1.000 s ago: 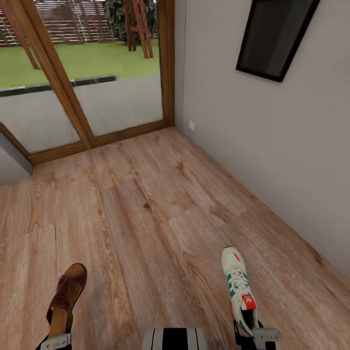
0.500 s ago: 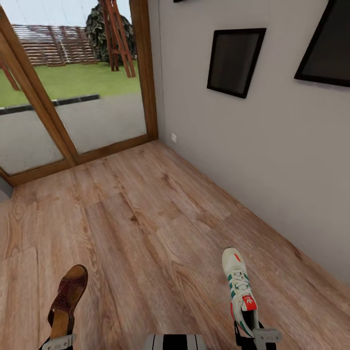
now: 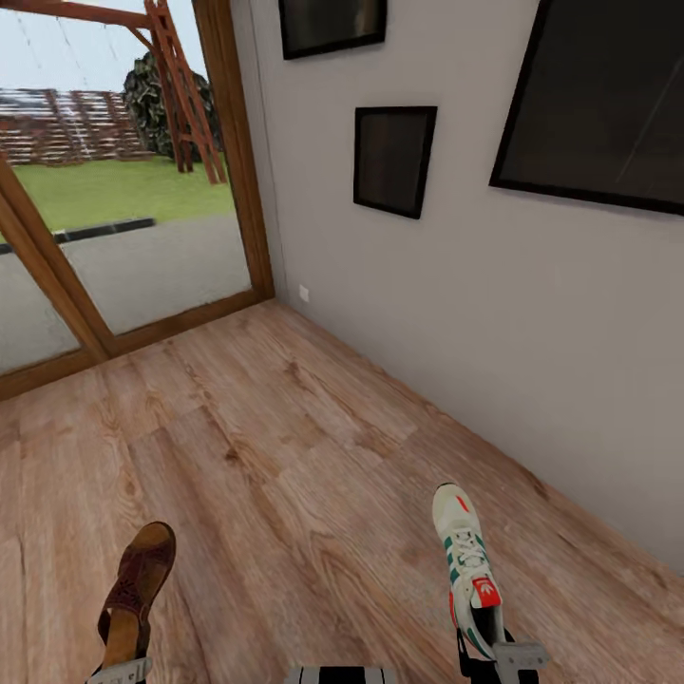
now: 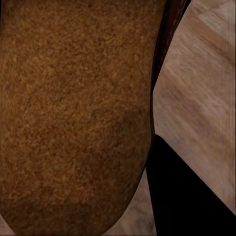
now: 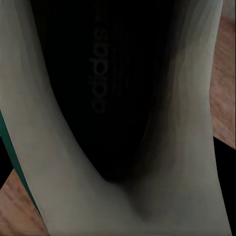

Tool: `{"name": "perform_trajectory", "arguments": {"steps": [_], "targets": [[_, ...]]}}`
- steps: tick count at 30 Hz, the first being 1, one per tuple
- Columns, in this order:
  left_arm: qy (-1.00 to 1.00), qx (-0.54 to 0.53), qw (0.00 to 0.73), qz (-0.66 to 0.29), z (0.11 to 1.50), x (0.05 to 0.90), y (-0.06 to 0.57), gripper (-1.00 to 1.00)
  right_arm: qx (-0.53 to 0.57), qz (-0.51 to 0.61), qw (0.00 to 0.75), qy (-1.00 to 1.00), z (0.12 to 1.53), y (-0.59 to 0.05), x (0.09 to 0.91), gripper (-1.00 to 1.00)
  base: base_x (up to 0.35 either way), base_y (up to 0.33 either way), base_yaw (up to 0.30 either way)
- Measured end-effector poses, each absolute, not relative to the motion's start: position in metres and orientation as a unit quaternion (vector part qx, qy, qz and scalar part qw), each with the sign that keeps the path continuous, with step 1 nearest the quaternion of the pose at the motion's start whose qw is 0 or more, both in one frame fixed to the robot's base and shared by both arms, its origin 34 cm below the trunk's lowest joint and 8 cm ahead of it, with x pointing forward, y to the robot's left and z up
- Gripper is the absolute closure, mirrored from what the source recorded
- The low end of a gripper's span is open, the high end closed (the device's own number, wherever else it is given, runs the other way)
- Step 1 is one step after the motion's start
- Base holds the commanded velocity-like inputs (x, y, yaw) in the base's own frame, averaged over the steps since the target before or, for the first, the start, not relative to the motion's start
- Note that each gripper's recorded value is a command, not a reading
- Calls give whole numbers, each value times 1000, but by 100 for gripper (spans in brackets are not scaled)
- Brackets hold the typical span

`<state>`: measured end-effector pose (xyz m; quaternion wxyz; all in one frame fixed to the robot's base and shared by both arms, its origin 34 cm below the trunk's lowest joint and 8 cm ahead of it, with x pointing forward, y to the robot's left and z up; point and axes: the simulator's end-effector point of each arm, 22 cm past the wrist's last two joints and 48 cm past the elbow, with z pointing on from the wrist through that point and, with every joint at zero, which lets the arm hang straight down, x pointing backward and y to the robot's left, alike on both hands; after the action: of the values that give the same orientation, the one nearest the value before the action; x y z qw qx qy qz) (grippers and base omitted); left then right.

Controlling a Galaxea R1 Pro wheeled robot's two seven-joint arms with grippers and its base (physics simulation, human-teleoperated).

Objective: Pick up the two gym shoes and the two sandals from the corridor floor and place them onto the hallstand (shoe rack) in the corridor, making sure they are on the rack and not on the floor. Arrange them so the two gym shoes are next to each other and the two sandals are next to each other.

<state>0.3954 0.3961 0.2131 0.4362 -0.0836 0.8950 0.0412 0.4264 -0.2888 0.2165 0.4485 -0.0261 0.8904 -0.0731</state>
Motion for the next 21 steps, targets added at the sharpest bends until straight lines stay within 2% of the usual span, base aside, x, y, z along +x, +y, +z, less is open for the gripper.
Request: {"name": "perform_trajectory", "arguments": {"steps": [21], "targets": [[870,-86,484,37,251,425,397,100,-22,-70,476,877,243,-285,439,100,0,0,-249]]}}
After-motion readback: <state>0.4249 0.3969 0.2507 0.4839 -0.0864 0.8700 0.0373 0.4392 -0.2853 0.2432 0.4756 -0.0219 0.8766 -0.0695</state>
